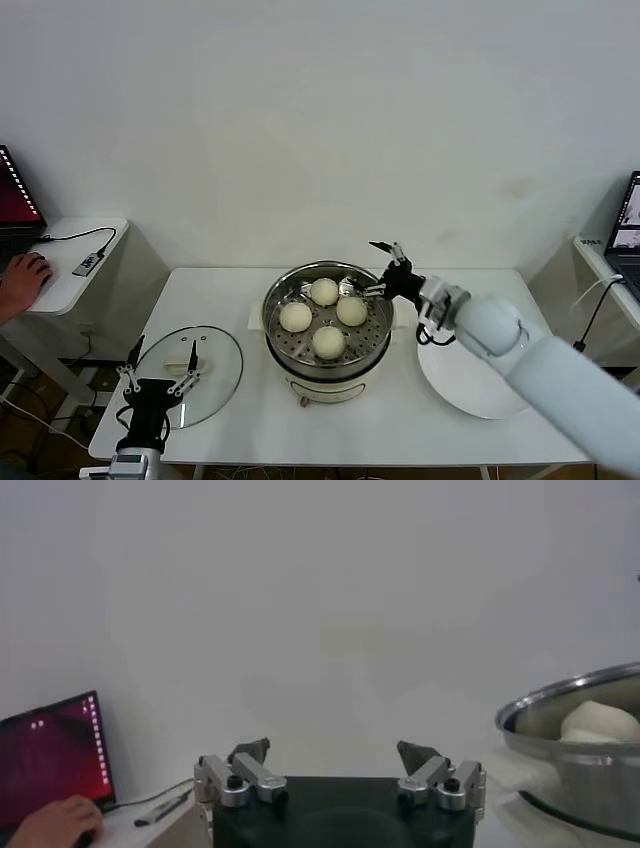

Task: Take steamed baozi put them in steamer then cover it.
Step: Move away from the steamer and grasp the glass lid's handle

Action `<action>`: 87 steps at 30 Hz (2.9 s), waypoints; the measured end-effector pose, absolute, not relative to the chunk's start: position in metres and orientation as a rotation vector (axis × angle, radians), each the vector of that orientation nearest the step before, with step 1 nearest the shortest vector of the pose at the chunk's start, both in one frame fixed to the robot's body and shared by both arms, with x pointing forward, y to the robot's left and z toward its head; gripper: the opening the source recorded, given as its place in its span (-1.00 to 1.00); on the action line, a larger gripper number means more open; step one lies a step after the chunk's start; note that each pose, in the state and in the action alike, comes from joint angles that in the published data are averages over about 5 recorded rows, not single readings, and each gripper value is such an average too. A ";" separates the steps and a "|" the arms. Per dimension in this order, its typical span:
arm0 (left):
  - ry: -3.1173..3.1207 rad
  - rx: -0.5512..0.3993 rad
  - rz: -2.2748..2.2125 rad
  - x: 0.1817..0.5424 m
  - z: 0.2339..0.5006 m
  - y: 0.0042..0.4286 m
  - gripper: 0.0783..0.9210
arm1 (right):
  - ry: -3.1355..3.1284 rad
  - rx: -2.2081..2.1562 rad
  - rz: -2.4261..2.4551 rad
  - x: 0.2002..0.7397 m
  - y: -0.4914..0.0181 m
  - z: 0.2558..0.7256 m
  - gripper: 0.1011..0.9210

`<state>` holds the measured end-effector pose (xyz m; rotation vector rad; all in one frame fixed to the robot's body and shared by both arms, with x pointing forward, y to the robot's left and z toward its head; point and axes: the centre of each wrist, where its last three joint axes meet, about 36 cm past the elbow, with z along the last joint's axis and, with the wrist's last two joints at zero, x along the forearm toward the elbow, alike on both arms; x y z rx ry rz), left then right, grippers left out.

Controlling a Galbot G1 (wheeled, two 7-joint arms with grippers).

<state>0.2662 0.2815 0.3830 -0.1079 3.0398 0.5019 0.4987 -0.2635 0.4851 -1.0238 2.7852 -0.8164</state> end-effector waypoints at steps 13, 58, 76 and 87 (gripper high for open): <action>3.063 -0.052 0.634 0.253 0.364 0.283 0.77 | 3.017 -0.323 -0.424 0.385 -0.350 0.405 0.76; 2.113 0.340 2.301 0.335 0.292 0.423 0.77 | 3.153 0.707 -0.394 0.228 -0.430 0.332 0.76; 2.097 0.364 2.301 0.379 0.283 0.418 0.77 | 3.165 0.727 -0.394 0.224 -0.429 0.325 0.76; 2.124 0.378 2.298 0.391 0.275 0.415 0.36 | 3.169 0.727 -0.400 0.224 -0.429 0.322 0.76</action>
